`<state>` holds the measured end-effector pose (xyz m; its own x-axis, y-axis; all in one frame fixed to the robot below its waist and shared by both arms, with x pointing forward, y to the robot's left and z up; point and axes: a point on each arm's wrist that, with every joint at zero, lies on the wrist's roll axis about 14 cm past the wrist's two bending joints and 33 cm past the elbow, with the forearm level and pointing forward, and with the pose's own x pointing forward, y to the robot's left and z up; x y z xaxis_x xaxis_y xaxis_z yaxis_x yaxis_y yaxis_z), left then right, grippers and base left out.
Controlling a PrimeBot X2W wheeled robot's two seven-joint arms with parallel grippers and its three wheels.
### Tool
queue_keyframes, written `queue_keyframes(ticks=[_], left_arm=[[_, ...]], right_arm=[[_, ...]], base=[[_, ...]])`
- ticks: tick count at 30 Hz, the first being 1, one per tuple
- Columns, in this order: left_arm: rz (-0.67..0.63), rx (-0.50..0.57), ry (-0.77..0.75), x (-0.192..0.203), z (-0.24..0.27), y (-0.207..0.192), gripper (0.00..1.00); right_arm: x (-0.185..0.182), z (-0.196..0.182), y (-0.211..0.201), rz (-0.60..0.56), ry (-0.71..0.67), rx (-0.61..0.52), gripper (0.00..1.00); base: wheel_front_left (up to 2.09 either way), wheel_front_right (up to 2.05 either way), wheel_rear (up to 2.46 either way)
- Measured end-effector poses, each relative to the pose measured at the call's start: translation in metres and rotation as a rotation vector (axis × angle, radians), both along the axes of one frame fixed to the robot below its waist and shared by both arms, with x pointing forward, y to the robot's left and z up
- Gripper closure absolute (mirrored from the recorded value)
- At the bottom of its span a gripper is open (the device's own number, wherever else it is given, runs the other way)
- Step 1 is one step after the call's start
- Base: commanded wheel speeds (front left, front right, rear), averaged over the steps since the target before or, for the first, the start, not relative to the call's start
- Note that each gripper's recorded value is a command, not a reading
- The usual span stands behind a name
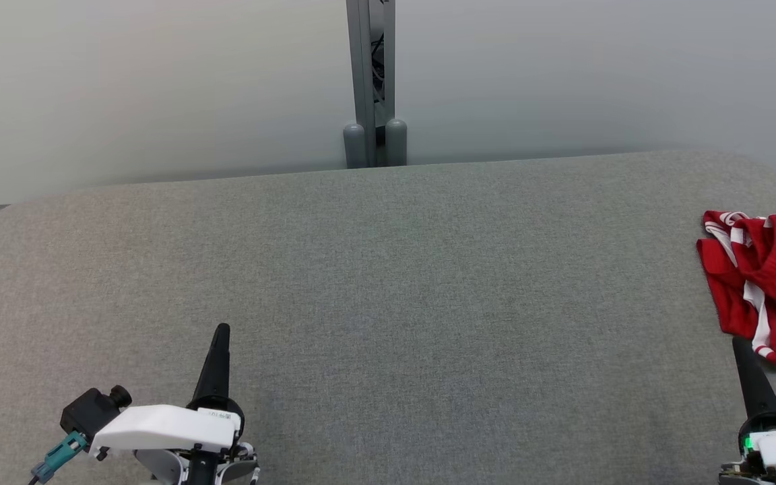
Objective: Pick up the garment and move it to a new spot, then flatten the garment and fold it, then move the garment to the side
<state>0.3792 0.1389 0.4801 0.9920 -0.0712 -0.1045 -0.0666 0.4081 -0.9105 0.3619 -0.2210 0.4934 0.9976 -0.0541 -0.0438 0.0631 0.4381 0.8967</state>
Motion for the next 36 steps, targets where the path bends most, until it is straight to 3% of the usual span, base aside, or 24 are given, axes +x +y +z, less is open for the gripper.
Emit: queue_keyframes(ticks=[36], left_arm=[[-0.037, -0.294, -0.029, 0.017, 0.019, -0.014, 1.0]], right_arm=[[-0.01, 0.005, -0.037, -0.079, -0.042, 0.319, 1.0]], base=[[0.0, 0.0, 0.0]])
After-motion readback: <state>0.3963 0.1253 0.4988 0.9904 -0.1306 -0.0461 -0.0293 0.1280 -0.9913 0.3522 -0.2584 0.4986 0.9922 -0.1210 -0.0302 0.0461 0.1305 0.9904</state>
